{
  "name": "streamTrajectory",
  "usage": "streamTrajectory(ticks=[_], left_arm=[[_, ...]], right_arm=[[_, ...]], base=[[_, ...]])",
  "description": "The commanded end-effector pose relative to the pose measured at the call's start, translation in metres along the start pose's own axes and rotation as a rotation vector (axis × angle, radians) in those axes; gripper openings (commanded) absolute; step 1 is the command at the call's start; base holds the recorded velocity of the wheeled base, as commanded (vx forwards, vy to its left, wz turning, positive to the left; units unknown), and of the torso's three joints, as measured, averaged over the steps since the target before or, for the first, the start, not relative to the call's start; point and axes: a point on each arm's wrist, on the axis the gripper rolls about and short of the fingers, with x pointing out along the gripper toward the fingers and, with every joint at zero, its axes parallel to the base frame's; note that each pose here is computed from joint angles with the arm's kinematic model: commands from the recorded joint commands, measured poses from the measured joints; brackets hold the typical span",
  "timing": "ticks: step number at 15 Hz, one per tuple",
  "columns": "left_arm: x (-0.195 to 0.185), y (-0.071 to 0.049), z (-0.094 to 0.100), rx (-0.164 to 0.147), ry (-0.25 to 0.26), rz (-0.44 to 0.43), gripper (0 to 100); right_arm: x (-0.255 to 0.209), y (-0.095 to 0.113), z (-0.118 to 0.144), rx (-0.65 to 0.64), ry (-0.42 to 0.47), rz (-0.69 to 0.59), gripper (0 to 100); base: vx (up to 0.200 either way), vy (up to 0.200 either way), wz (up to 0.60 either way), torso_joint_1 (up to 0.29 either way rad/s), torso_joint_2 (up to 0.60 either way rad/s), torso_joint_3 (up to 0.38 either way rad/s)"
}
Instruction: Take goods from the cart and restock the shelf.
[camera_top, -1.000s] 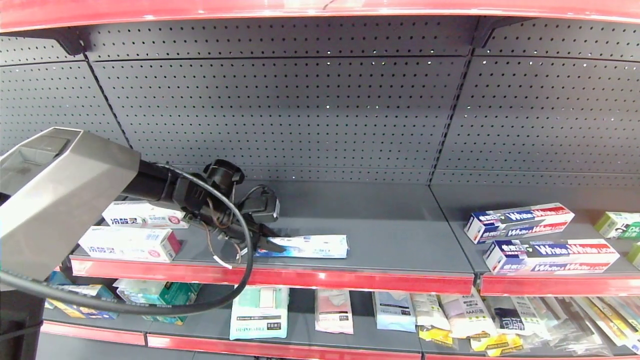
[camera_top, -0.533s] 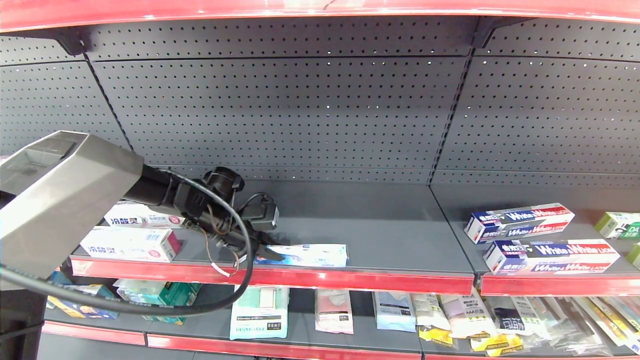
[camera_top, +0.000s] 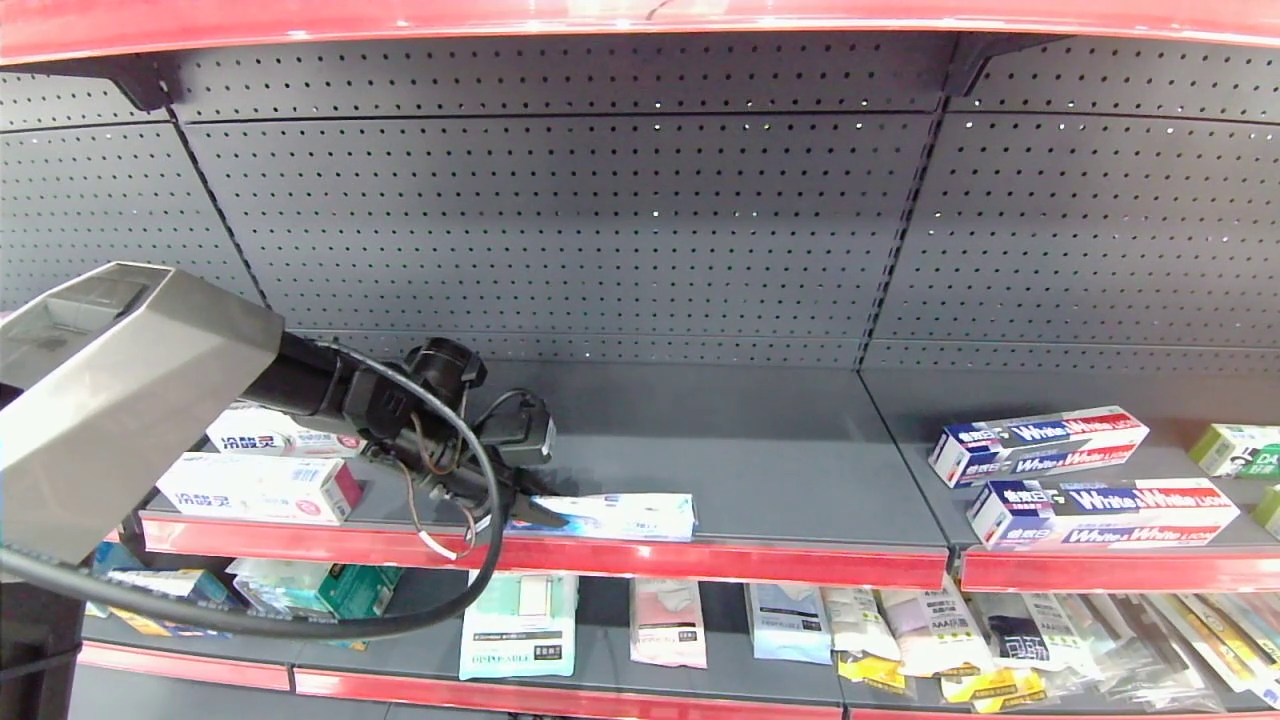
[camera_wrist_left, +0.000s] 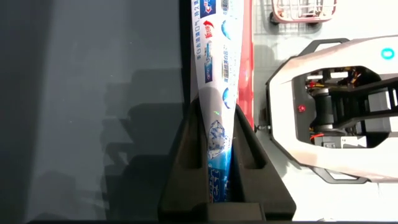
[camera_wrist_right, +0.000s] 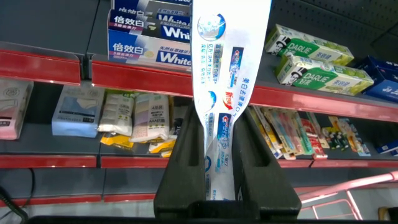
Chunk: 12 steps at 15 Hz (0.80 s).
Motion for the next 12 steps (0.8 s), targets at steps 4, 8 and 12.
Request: streamTrajectory(ticks=[4, 8, 12], left_arm=[[-0.0005, -0.0004, 0.0002, -0.008, 0.001, 0.0, 0], [-0.0004, -0.0008, -0.0001, -0.01, 0.002, -0.001, 0], [-0.0002, -0.0001, -0.0001, -0.012, 0.003, 0.0, 0]], right_arm=[[0.0002, 0.0001, -0.0002, 0.0, 0.002, -0.001, 0], [0.0003, 0.0, -0.0007, 0.001, 0.006, -0.006, 0], [0.0001, 0.0, -0.0007, 0.002, 0.005, -0.006, 0]], base=[[0.0, 0.0, 0.0, 0.0, 0.0, 0.0], [0.0, 0.0, 0.0, 0.0, 0.0, 0.0], [0.0, 0.0, 0.0, 0.0, 0.0, 0.0]])
